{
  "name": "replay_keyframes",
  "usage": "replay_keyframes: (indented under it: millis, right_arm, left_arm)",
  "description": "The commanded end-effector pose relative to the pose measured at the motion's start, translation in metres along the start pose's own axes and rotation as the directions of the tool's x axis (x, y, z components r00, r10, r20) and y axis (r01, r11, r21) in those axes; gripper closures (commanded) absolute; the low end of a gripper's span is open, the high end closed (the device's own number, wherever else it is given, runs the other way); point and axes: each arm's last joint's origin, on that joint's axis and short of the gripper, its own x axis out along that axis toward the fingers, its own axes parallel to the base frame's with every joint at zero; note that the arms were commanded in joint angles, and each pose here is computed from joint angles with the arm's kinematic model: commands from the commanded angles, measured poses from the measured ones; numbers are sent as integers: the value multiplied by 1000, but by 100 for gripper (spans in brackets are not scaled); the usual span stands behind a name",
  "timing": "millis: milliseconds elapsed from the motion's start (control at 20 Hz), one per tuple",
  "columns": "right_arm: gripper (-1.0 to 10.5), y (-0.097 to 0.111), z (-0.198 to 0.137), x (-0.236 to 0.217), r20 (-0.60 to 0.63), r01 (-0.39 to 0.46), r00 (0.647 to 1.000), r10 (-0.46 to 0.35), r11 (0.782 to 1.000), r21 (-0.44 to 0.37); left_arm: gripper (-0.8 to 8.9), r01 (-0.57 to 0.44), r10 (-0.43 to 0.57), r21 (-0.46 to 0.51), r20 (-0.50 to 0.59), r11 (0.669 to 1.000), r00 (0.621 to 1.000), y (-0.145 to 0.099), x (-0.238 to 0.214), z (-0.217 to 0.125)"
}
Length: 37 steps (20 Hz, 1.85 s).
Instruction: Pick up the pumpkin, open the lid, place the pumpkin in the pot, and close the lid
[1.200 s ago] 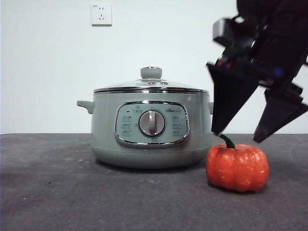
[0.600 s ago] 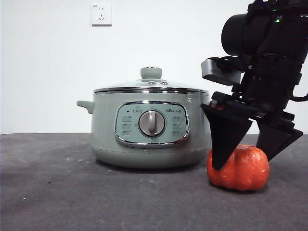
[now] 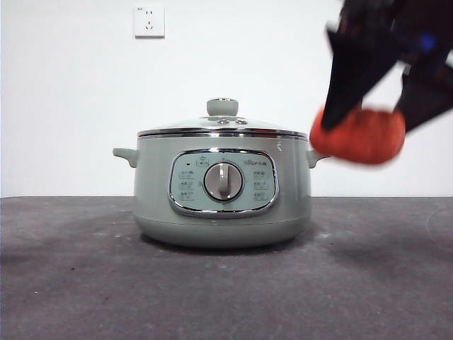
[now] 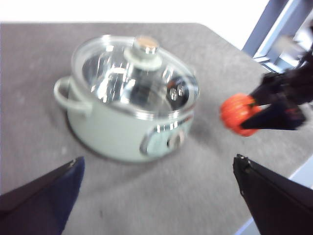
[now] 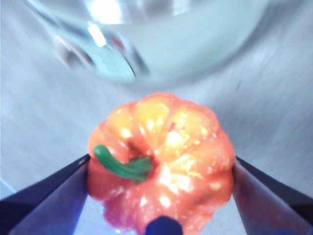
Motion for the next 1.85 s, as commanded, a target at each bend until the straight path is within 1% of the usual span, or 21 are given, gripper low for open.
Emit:
replay_keyframes:
  millis: [50, 150, 400, 600, 700, 800, 1000, 1350, 1550, 1750, 1800, 1850]
  right_arm:
    - [957, 5, -1, -29, 107, 1, 994, -2, 1000, 9]
    - [957, 8, -5, -50, 177, 1, 984, -3, 1000, 10]
    - [957, 14, -15, -82, 288, 4, 958, -2, 1000, -7]
    - [957, 16, -19, -92, 325, 2, 946, -1, 1000, -1]
    - [957, 16, -20, -94, 334, -5, 943, -1, 1000, 16]
    - [957, 16, -20, -95, 338, -5, 941, -1, 1000, 16]
    - [957, 17, -21, -98, 349, -5, 937, -1, 1000, 15]
    - [957, 17, -23, -102, 364, -11, 931, 0, 1000, 29]
    - [957, 17, -23, -102, 364, -11, 931, -1, 1000, 29]
    - [957, 17, -23, -102, 364, -10, 931, -1, 1000, 29]
    - [957, 17, -23, -102, 365, -9, 931, -2, 1000, 29]
    - [957, 17, -23, -102, 365, -9, 931, -2, 1000, 29]
  left_arm:
    - [59, 32, -32, 22, 11, 999, 999, 5, 12, 17]
    - [59, 68, -68, 42, 7, 997, 998, 9, 30, 35]
    - [59, 109, -107, 97, -29, 989, 994, 15, 90, 87]
    - [59, 98, -86, 182, -72, 978, 994, 14, 145, 117]
    - [59, 90, -74, 195, -91, 977, 993, 14, 171, 126]
    - [59, 101, -82, 211, -97, 972, 992, 13, 195, 131]
    - [59, 58, -34, 251, -99, 966, 995, 13, 239, 122]
    - [59, 80, -42, 258, -149, 963, 988, 13, 291, 92]
    - [59, 76, -29, 259, -182, 963, 983, 11, 305, 80]
    - [65, 57, -7, 263, -190, 963, 982, 9, 307, 78]
    - [113, 48, 5, 265, -195, 963, 981, 8, 307, 77]
    - [214, 45, 10, 266, -202, 963, 979, 7, 307, 76]
